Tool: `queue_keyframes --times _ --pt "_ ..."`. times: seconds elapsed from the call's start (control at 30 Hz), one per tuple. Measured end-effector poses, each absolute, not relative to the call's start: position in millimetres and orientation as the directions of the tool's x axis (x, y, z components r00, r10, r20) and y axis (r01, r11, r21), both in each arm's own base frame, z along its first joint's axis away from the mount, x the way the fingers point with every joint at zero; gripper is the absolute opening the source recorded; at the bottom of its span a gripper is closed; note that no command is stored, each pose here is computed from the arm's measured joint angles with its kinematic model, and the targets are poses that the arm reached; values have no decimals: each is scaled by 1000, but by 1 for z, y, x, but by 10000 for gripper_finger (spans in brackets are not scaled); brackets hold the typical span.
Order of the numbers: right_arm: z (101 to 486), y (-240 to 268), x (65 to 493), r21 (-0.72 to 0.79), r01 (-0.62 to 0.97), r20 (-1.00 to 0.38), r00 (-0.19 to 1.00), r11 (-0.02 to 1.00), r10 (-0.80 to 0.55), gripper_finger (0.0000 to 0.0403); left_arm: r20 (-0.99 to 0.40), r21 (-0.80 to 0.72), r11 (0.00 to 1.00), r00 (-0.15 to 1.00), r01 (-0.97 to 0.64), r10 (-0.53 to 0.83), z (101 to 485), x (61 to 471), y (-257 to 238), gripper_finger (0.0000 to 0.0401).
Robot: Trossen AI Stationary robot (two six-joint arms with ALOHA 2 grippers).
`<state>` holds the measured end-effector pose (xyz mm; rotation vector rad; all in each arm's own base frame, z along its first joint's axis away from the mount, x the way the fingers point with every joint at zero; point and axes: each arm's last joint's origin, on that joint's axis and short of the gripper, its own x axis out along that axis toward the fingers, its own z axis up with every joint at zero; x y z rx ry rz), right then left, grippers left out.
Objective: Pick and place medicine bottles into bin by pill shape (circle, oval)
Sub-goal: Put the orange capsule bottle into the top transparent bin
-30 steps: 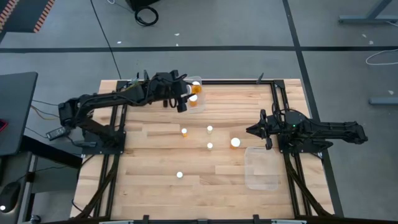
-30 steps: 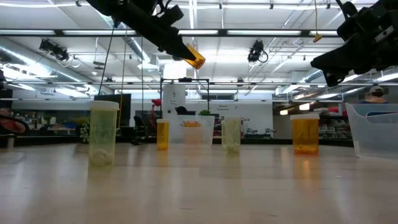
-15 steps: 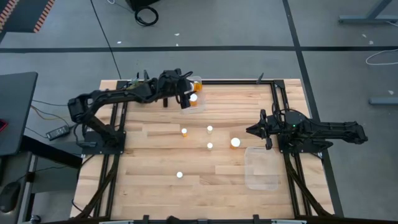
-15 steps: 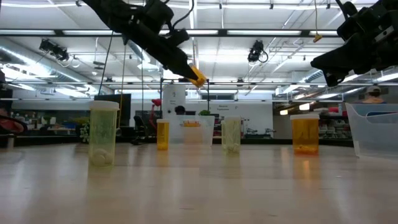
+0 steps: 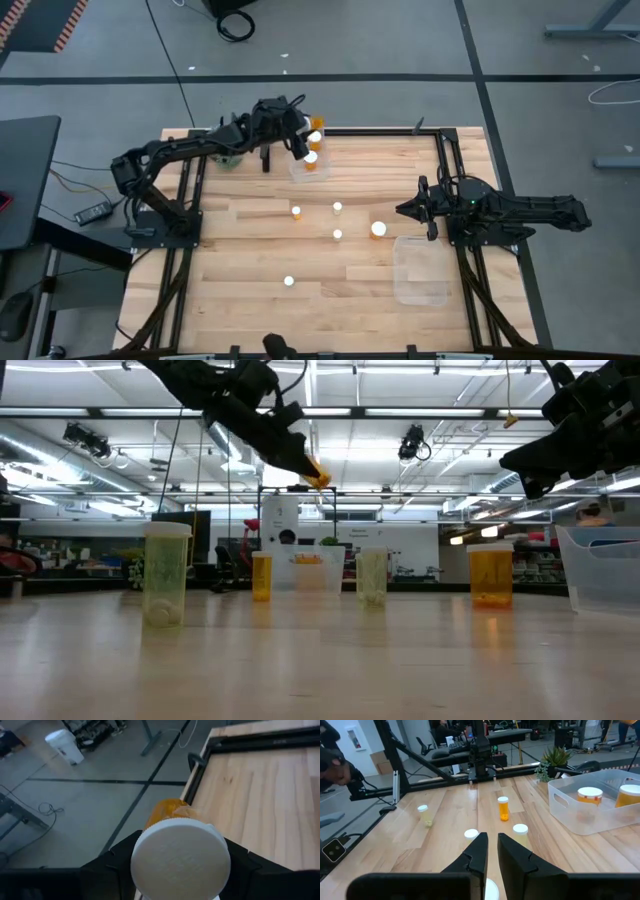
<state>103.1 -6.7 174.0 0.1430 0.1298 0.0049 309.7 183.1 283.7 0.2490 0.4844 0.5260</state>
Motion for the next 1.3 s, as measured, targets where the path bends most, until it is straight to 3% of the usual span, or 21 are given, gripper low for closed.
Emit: queue_keyframes --times 0.13,0.3,0.73,1.07,1.3 --pt "174 -7 103 142 4 -129 992 990 14 49 -373 345 839 758 -422 535 298 315 186 207" --pt "174 -7 103 142 4 -129 992 990 14 49 -473 290 853 710 -434 522 299 322 196 213" --pt "174 -7 103 142 4 -129 992 990 14 49 -775 179 864 473 -471 419 246 326 220 214" --pt "174 -7 103 142 4 -129 992 990 14 49 -838 173 861 387 -479 384 213 330 228 209" --pt "174 -7 103 142 4 -128 992 990 14 49 -829 197 860 389 -470 403 204 336 232 212"
